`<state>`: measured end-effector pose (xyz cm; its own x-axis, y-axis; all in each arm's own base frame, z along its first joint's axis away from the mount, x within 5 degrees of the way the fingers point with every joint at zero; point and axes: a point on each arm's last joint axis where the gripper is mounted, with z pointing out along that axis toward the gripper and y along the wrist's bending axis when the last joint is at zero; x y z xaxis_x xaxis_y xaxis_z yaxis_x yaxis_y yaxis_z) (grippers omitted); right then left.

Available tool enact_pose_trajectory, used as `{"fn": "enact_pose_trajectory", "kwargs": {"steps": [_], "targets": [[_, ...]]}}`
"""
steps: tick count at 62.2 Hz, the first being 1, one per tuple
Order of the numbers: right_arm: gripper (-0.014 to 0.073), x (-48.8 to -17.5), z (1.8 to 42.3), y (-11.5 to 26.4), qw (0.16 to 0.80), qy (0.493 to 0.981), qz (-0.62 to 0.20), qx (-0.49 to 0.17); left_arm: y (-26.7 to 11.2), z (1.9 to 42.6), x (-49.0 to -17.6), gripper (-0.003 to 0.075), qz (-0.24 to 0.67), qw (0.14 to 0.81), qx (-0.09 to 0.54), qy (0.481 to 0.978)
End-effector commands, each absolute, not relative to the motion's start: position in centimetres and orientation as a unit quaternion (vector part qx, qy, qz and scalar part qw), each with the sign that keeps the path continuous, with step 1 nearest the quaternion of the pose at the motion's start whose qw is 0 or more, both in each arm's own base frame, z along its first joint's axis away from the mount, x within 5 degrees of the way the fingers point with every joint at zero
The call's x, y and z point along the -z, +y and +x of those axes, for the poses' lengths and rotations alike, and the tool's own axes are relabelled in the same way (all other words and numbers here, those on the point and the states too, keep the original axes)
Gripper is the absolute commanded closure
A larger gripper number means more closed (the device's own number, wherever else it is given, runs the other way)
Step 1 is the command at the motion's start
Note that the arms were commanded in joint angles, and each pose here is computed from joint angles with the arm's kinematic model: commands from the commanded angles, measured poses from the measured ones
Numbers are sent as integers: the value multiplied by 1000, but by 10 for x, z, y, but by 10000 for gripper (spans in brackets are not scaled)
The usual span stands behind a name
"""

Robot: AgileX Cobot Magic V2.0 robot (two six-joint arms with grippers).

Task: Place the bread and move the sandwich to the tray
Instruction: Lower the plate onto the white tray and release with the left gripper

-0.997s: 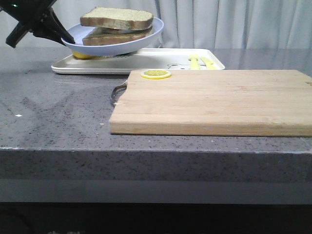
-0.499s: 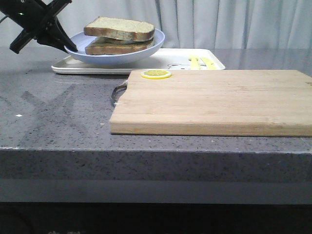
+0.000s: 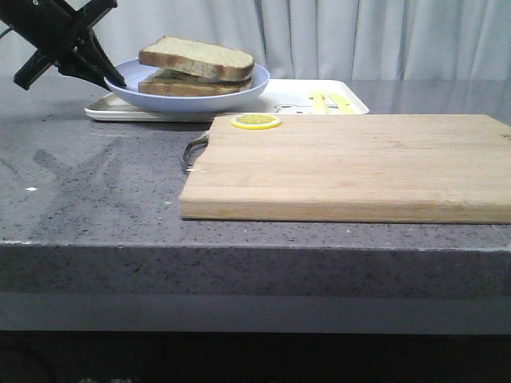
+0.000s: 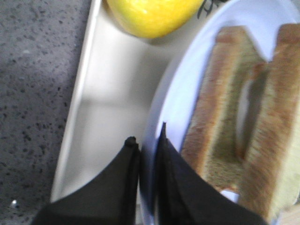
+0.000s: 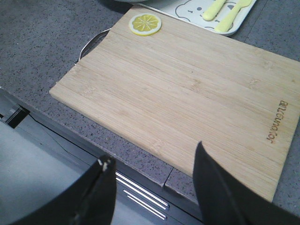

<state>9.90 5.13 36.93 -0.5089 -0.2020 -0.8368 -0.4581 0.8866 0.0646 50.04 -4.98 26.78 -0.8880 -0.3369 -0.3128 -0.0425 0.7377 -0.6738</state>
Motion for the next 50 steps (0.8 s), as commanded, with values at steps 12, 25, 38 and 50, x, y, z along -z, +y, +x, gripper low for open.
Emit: {"fn": "enact_pose_trajectory", "kwargs": {"steps": [12,25,38,50], "targets": [[193,-382,100,50,496,836,-186,-142,-56,490,-320,406,-101,261,390,877],[193,-382,100,50,496,836,-186,-142,-52,489,-326,378,-101,267,390,875],[193,-382,100,50,496,836,-186,-142,-41,483,-339,388,-82,265,372,886],[193,-382,100,50,496,836,-186,-142,-33,466,-364,388,-55,297,299,905]]}}
